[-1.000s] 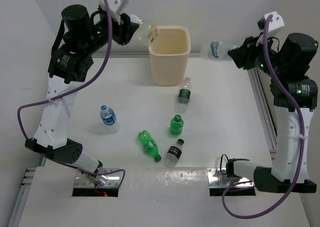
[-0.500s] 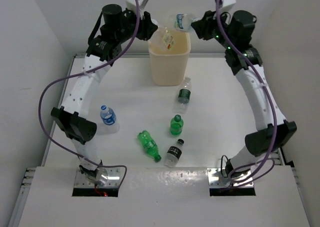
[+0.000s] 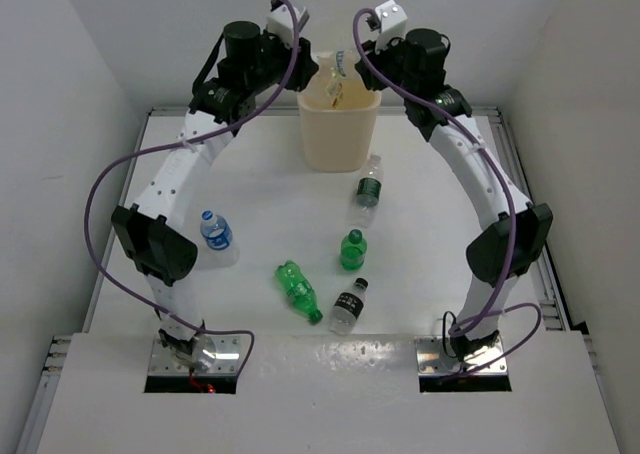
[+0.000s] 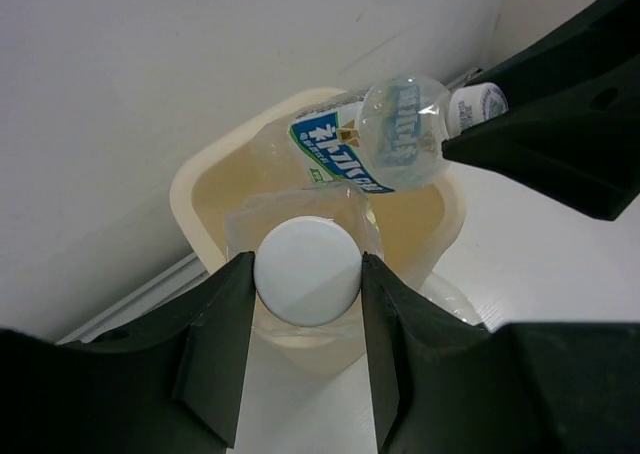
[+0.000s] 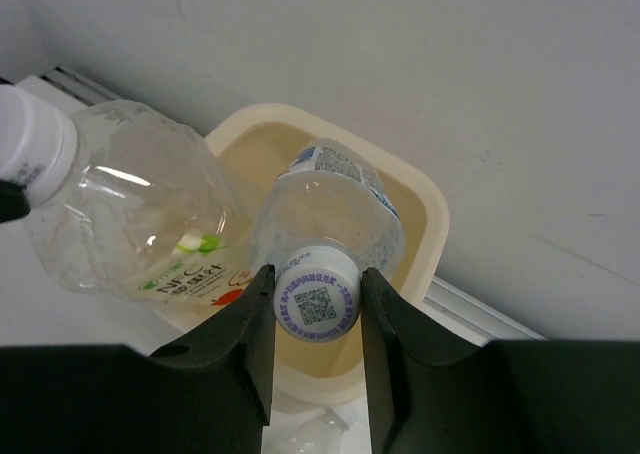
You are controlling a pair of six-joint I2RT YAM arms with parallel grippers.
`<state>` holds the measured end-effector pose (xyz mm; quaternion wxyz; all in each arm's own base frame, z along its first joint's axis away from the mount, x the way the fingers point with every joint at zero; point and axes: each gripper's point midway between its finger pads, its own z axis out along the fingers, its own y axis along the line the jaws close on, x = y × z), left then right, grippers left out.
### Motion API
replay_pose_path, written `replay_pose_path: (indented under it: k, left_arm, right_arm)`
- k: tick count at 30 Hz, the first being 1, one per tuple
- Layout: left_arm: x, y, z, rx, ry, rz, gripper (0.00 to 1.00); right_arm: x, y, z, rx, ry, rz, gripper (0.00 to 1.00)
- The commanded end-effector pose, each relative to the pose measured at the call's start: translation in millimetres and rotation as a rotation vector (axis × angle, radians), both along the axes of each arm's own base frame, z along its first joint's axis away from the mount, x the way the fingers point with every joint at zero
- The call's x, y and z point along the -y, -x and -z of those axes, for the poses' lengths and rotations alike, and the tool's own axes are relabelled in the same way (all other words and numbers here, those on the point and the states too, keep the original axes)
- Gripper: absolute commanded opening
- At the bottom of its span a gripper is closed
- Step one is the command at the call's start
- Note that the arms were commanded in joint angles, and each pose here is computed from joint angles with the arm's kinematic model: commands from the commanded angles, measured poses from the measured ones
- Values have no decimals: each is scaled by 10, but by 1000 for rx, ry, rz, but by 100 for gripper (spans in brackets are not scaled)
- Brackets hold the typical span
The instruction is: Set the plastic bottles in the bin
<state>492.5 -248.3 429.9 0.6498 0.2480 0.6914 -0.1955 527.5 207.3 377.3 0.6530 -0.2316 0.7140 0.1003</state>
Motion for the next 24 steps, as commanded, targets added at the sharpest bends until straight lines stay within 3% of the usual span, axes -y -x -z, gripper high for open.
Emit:
replay_pose_path:
  k: [1, 12, 13, 14, 15, 16, 17, 19, 22, 23, 24]
  left_arm:
    - [50, 154, -320, 115, -10, -19, 0]
    - [112, 10, -63, 166, -90, -148, 0]
    - [157, 2, -14, 158, -95, -147, 0]
    - [177, -31, 13, 160, -94, -147, 2]
    - [177, -32, 14, 160, -94, -147, 6]
    - [195, -64, 45, 160, -94, -147, 25]
    - [193, -102, 104, 150, -101, -158, 37]
    - [129, -131, -49, 162, -41, -161, 60]
    - [59, -126, -324, 194, 28, -140, 68]
    - [63, -99, -434, 214, 40, -132, 78]
    - [-9, -73, -658, 250, 71, -135, 81]
  right_arm:
    - [-106, -70, -4, 23, 54, -6, 0]
    - [-149, -301, 343, -62, 178, 54, 0]
    - [-159, -304, 353, -62, 179, 53, 2]
    - [-172, -306, 378, -62, 175, 52, 17]
    - [-163, -312, 378, -56, 167, 57, 27]
    - [-162, -316, 383, -55, 157, 59, 37]
    - [-161, -318, 328, -48, 135, 59, 59]
    - [-201, -298, 144, -34, 75, 51, 77]
    - [-203, -247, -246, 9, -22, 50, 81]
    - [-197, -174, -435, 32, -64, 50, 82]
    - [-194, -138, -544, 51, -82, 50, 82]
